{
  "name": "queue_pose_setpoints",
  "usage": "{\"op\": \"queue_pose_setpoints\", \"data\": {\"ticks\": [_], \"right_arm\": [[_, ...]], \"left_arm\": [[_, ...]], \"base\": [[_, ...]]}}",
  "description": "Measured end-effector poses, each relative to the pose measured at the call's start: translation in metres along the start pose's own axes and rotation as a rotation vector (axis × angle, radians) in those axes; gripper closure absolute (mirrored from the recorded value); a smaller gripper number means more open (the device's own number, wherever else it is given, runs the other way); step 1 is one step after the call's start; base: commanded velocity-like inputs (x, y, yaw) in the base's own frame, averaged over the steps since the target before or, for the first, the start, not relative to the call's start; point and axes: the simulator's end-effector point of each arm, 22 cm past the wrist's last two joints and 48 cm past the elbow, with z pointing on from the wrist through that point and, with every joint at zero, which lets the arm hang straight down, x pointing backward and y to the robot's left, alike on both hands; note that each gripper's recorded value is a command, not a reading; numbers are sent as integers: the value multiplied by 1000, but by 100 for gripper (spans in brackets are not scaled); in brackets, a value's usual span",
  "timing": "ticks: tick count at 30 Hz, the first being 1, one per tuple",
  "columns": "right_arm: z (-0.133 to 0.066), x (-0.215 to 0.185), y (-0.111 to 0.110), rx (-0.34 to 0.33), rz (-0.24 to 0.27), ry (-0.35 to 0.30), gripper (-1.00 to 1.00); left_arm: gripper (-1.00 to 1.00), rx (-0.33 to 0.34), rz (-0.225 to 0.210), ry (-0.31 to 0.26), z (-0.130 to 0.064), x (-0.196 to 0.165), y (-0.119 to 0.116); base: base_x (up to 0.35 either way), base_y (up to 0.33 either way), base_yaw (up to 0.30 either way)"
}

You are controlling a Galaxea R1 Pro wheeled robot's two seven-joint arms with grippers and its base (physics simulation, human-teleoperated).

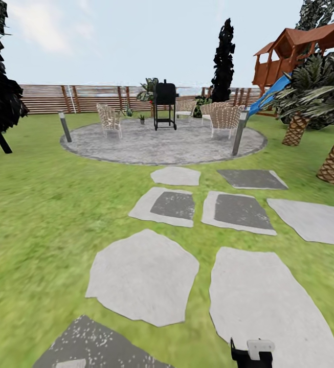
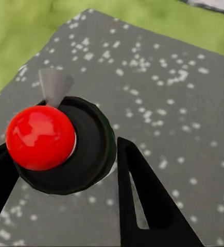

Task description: Pick up the pesticide atomizer in the garden and spray insectifuge to fully cover both potted plants in the garden.

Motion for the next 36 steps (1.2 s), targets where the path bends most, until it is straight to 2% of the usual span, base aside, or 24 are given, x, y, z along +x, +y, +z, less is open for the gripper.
{"op": "queue_pose_setpoints", "data": {"ticks": [36], "right_arm": [[0,1,-1,1,-1,1,-100]], "left_arm": [[100,0,0,0,0,0,0]], "base": [[320,-129,0]]}}
